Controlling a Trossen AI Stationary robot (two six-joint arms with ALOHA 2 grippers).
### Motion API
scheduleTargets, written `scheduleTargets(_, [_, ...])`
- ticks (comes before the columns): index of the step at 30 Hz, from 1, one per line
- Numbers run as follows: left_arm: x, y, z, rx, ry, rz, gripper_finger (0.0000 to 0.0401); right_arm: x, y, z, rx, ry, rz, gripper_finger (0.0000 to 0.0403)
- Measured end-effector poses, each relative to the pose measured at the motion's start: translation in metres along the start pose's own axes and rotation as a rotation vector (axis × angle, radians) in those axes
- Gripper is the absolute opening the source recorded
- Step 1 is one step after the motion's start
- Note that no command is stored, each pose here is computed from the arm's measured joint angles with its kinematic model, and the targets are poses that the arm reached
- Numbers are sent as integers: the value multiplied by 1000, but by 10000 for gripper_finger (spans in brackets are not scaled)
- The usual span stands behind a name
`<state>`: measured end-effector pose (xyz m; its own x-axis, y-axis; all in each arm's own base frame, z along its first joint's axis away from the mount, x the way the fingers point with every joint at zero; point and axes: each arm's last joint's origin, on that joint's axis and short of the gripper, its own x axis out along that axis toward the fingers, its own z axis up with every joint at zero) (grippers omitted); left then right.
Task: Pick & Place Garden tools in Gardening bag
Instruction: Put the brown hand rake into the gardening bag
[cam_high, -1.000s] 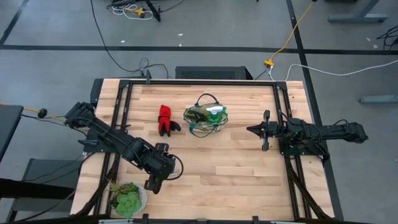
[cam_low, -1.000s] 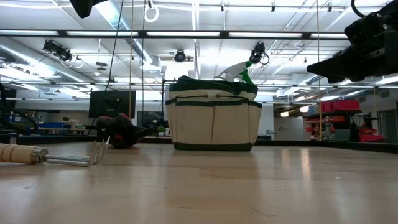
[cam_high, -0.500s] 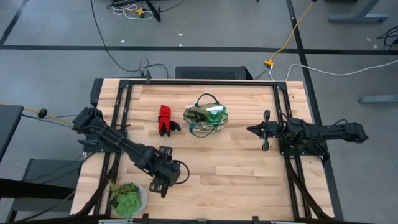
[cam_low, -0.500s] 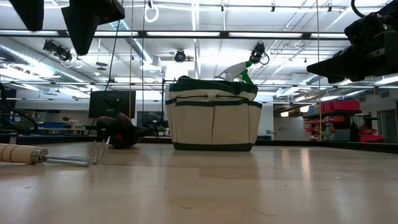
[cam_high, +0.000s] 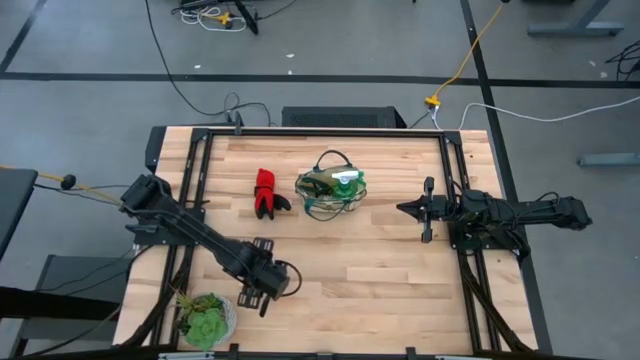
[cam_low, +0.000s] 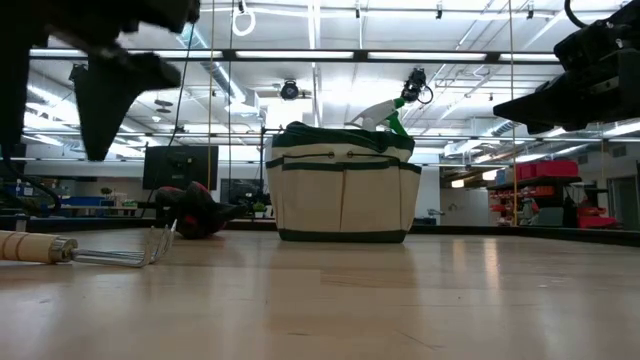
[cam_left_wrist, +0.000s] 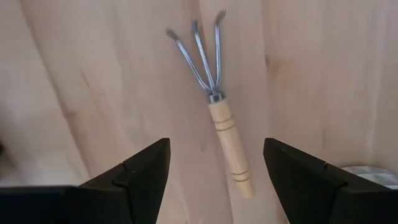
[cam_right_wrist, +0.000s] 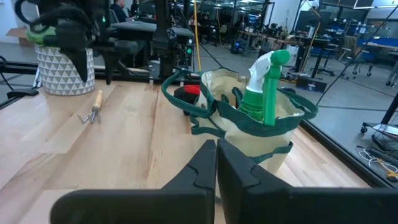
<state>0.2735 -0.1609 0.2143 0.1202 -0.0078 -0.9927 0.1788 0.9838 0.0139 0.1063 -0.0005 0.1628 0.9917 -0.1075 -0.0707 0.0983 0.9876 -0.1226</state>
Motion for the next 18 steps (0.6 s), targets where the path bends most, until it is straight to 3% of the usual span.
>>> scheduleTargets(8, [32,-2,-11,-28,-12,-86,268,0,0,0,0,0,1,16])
scheduleTargets(18, [54,-6,-27,-118,3,-89,268,0,0,0,0,0,1,16])
